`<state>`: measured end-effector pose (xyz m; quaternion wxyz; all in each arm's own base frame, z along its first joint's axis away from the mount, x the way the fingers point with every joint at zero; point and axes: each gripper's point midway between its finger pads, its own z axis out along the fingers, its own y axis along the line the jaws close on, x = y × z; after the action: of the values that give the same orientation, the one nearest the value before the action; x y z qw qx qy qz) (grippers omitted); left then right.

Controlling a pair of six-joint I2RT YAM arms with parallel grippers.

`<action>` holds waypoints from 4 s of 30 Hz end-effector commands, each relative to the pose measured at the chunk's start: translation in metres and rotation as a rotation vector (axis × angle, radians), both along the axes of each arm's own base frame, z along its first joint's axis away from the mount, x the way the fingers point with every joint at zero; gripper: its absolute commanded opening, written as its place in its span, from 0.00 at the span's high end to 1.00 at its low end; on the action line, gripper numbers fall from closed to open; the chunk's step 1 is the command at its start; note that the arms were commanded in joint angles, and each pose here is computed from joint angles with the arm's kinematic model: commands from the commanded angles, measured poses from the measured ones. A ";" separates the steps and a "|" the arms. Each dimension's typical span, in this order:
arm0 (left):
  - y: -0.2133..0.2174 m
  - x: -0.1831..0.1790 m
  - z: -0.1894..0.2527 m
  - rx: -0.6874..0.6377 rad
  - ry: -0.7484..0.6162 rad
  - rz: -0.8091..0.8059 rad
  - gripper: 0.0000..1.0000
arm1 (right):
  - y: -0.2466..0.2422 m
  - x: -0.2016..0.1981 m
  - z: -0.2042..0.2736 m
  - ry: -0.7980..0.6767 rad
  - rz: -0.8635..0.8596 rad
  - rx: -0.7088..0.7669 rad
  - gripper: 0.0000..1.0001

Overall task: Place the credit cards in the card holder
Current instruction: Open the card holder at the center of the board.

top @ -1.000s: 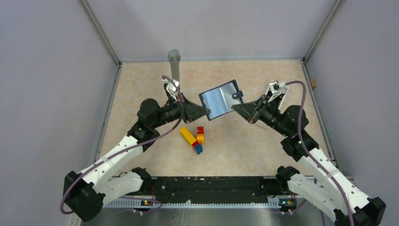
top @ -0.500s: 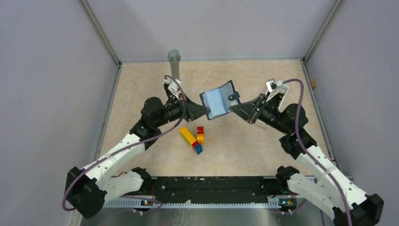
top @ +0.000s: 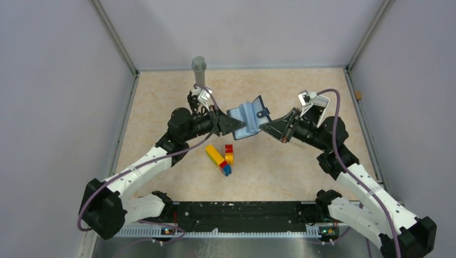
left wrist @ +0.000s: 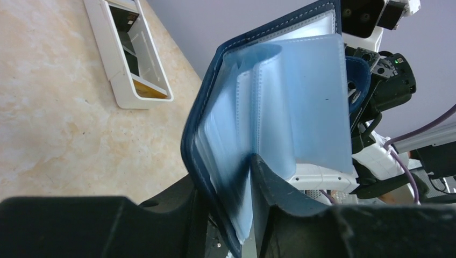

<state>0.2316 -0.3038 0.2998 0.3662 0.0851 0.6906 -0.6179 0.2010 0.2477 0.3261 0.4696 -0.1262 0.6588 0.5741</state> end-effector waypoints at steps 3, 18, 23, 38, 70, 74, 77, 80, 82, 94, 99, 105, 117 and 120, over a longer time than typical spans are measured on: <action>-0.006 -0.002 0.029 -0.085 -0.072 -0.039 0.70 | 0.002 -0.004 -0.001 -0.037 0.026 -0.013 1.00; -0.003 0.030 -0.081 0.290 0.191 0.090 1.00 | -0.078 0.055 -0.140 0.376 -0.581 -0.377 0.52; -0.018 0.027 -0.125 0.353 0.289 0.059 1.00 | -0.101 0.049 -0.148 0.365 -0.665 -0.422 0.47; -0.053 0.012 -0.197 0.389 0.427 -0.082 1.00 | -0.037 0.034 -0.186 0.371 -0.296 -0.384 0.53; -0.049 0.005 -0.221 0.456 0.429 -0.105 0.79 | -0.070 0.034 -0.313 0.661 -0.488 -0.738 0.73; -0.045 0.005 -0.219 0.475 0.423 -0.091 0.84 | -0.078 0.035 -0.310 0.666 -0.530 -0.748 0.71; -0.040 0.007 -0.223 0.499 0.418 -0.070 0.91 | -0.085 0.037 -0.301 0.655 -0.574 -0.754 0.64; -0.040 0.007 -0.229 0.519 0.437 -0.073 0.96 | -0.095 0.041 -0.285 0.624 -0.633 -0.751 0.58; -0.041 0.007 -0.229 0.516 0.439 -0.078 0.97 | -0.100 0.044 -0.271 0.592 -0.662 -0.742 0.55; -0.042 0.008 -0.230 0.508 0.446 -0.077 0.98 | -0.033 0.044 -0.210 0.387 -0.323 -0.529 0.73; -0.043 0.010 -0.225 0.484 0.446 -0.076 0.90 | -0.029 0.042 -0.241 0.472 -0.300 -0.570 0.72; -0.041 0.011 -0.220 0.487 0.445 -0.070 0.63 | -0.022 0.041 -0.261 0.514 -0.270 -0.564 0.68; -0.036 0.012 -0.223 0.535 0.442 -0.059 0.43 | -0.016 0.039 -0.274 0.550 -0.239 -0.566 0.69; -0.036 0.011 -0.226 0.539 0.450 -0.060 0.43 | -0.013 0.037 -0.276 0.556 -0.216 -0.563 0.73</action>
<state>0.2325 -0.3340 0.0560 0.1278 0.0497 0.8989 -0.4162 0.2361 0.2249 0.0461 0.2755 -0.0110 0.9106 0.3078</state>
